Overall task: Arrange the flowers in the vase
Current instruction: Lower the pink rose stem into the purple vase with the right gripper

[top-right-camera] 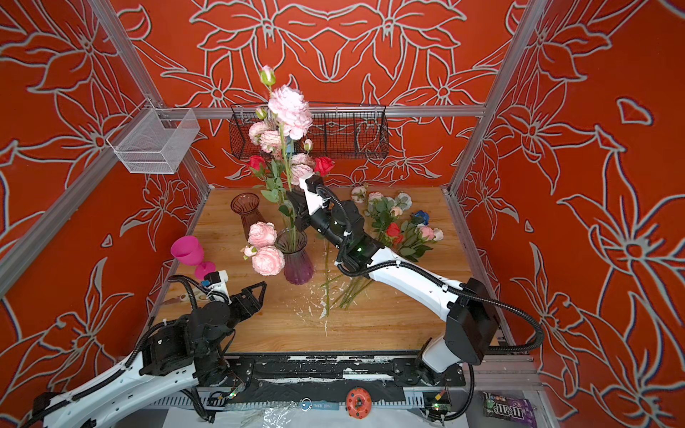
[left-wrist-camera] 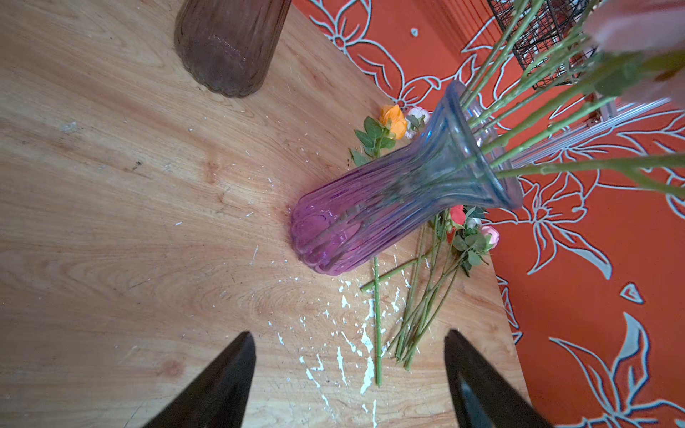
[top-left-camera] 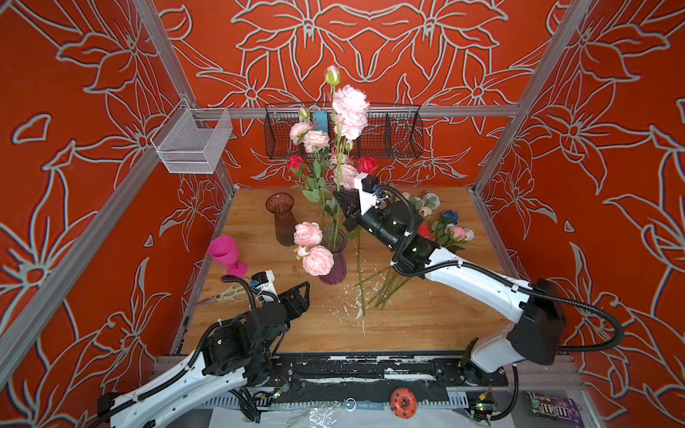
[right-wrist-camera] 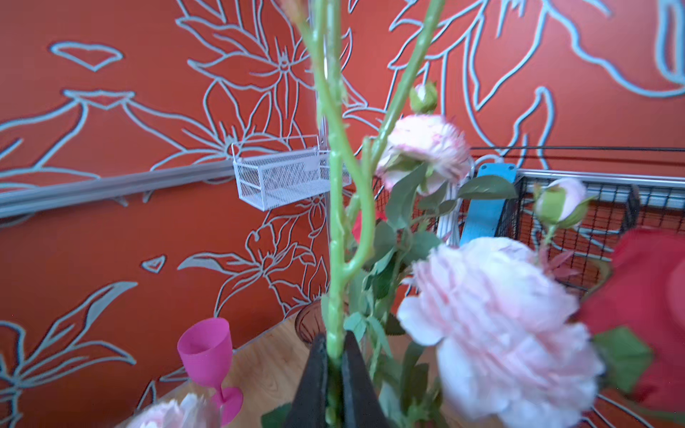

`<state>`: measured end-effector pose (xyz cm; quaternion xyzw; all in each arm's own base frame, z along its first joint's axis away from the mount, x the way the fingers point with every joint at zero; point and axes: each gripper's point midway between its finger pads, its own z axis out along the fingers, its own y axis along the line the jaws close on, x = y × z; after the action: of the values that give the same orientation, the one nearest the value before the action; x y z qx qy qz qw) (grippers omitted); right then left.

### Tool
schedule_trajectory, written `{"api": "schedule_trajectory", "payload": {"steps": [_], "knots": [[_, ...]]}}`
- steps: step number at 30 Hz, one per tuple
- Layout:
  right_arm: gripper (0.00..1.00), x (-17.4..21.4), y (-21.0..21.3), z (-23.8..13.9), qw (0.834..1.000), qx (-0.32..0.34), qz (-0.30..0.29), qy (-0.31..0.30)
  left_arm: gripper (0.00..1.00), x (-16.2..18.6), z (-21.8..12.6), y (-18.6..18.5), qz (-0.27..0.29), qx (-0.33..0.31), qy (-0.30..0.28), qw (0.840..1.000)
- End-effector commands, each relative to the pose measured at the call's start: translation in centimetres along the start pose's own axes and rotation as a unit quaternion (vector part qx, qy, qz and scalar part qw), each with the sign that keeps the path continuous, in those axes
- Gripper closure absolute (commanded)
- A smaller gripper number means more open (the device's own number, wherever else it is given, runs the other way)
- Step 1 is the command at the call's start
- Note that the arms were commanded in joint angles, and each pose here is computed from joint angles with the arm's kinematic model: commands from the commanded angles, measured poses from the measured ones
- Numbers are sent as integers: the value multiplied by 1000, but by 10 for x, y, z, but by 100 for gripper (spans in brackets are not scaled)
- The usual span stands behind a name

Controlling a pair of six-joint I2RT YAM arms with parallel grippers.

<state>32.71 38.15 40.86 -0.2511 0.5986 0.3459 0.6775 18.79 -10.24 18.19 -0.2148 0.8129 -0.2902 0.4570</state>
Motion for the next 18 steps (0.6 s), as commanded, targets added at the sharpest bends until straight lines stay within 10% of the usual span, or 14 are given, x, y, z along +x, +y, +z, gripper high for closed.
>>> {"api": "schedule_trajectory", "payload": {"steps": [1, 7, 18], "knots": [[93, 18, 10, -9, 999, -4, -29, 38, 19, -5, -3, 6, 11, -12, -11, 1000], [65, 53, 4, -21, 995, 25, -10, 94, 19, -7, -5, 5, 14, -11, -13, 1000], [59, 53, 9, -61, 992, 46, -18, 113, 18, -6, -4, 4, 16, -14, -10, 1000]]}}
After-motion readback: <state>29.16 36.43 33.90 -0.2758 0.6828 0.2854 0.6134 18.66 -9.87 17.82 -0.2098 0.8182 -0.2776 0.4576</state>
